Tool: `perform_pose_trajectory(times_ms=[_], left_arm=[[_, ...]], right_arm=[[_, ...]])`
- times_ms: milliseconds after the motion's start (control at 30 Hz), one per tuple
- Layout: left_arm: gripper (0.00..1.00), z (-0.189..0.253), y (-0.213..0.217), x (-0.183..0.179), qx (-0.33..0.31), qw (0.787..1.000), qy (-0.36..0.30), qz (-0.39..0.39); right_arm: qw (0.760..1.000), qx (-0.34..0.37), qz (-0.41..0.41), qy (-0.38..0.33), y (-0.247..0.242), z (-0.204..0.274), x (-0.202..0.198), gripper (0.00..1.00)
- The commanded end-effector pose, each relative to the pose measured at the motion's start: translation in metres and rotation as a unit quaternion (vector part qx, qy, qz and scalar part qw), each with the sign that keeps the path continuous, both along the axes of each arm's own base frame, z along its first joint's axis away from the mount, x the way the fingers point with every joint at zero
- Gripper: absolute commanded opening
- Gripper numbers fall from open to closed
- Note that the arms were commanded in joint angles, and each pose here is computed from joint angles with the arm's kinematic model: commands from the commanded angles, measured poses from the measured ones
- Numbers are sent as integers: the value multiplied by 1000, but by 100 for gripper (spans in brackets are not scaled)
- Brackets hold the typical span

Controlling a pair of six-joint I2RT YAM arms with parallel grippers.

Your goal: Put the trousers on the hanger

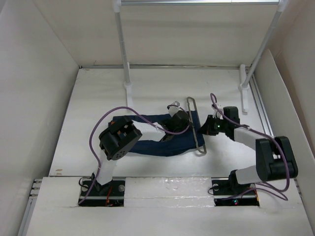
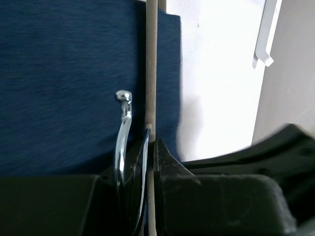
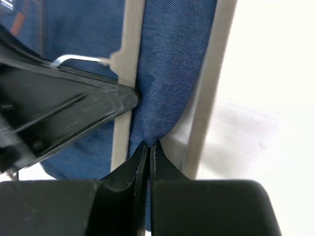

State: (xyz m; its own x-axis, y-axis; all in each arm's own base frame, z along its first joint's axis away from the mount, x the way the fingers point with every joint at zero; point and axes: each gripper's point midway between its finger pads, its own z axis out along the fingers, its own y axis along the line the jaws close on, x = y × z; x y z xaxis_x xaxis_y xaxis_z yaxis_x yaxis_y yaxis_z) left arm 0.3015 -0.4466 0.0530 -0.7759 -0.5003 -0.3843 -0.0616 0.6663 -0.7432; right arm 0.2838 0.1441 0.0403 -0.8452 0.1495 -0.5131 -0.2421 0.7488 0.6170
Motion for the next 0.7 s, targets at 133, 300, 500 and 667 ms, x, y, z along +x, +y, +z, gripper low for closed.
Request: perform_pose_trajectory(times_ms=[133,300,500,667], left_arm=[[0,-1,29,-7,54,999,-6,-6],[0,-5,42,-12,84,996,-12,-11],[0,-17,99,-13,124,992,-1,12],[0,3,135,-9,150,988,-23,22]], right_arm=[[995,-57,-46,-71,-46,55,26,0],[992,-65,-87,-64,-78,51,32,0],[986,-73,-134,-59,-103,50,34,0],[984,-74,-155,-42,-113,38,32,0]])
